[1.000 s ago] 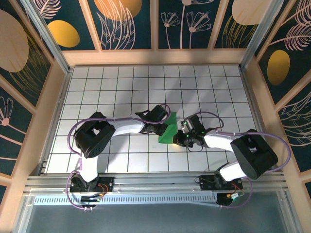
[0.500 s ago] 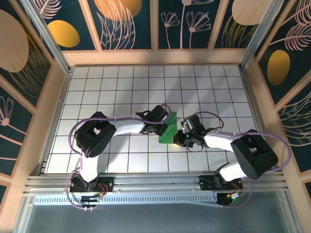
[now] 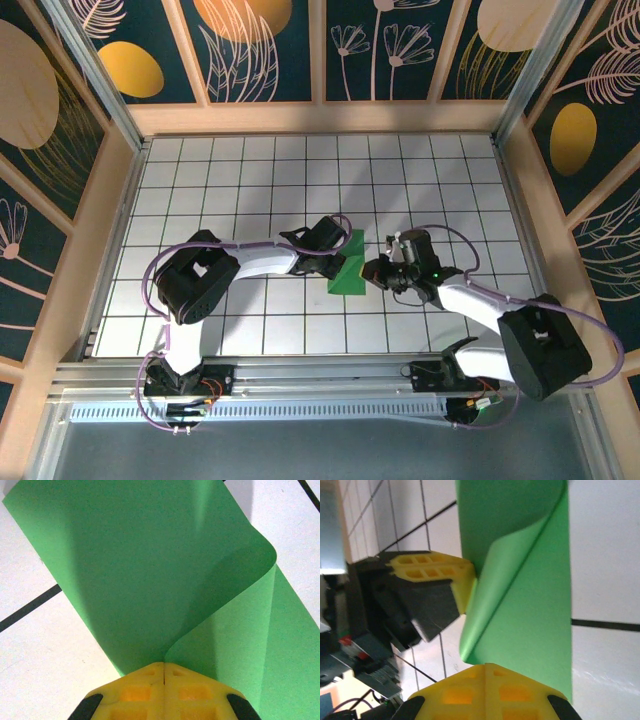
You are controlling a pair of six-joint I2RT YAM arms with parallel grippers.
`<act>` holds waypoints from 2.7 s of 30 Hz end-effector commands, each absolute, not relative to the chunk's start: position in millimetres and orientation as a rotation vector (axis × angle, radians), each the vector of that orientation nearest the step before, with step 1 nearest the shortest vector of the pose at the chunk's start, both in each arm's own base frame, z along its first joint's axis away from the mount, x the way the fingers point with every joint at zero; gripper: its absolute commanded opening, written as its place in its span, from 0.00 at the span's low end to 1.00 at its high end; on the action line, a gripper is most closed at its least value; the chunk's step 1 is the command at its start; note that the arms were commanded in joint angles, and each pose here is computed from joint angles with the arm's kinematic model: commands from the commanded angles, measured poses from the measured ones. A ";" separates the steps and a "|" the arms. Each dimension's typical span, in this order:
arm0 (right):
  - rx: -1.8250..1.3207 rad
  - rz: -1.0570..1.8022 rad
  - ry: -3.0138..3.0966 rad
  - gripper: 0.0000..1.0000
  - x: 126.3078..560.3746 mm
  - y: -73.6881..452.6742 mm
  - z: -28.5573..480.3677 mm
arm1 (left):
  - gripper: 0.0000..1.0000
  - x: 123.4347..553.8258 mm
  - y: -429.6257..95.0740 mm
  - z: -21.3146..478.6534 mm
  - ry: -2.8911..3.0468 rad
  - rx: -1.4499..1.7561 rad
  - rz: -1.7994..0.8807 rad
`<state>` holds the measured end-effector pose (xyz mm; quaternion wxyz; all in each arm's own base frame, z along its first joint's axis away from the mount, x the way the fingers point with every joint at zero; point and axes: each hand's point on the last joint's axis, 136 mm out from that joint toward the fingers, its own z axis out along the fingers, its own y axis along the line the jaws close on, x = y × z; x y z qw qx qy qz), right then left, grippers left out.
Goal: Fold a paper plane with a square sheet of paper (fold left side to right side)
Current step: Fold the triangle a second time at the center of the table.
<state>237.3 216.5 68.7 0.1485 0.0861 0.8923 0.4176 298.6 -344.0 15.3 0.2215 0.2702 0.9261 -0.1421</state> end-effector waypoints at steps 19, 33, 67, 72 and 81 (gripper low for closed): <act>0.247 1.294 2.522 0.00 277.4 256.8 60.1 | 0.00 293.2 -336.1 -5.9 2.613 0.790 -0.353; 0.247 1.229 2.600 0.00 273.6 257.2 37.6 | 0.00 293.2 -336.8 -6.9 2.614 0.793 -0.356; 0.303 0.985 2.795 0.00 249.3 230.4 -8.7 | 0.17 305.7 -339.8 26.6 2.556 0.724 -0.354; 0.308 0.972 2.800 0.00 248.1 228.6 -10.8 | 0.29 316.8 -337.6 63.1 2.498 0.666 -0.361; 0.303 0.982 2.785 0.00 251.5 230.6 -7.2 | 0.24 289.6 -329.9 87.1 2.545 0.583 -0.543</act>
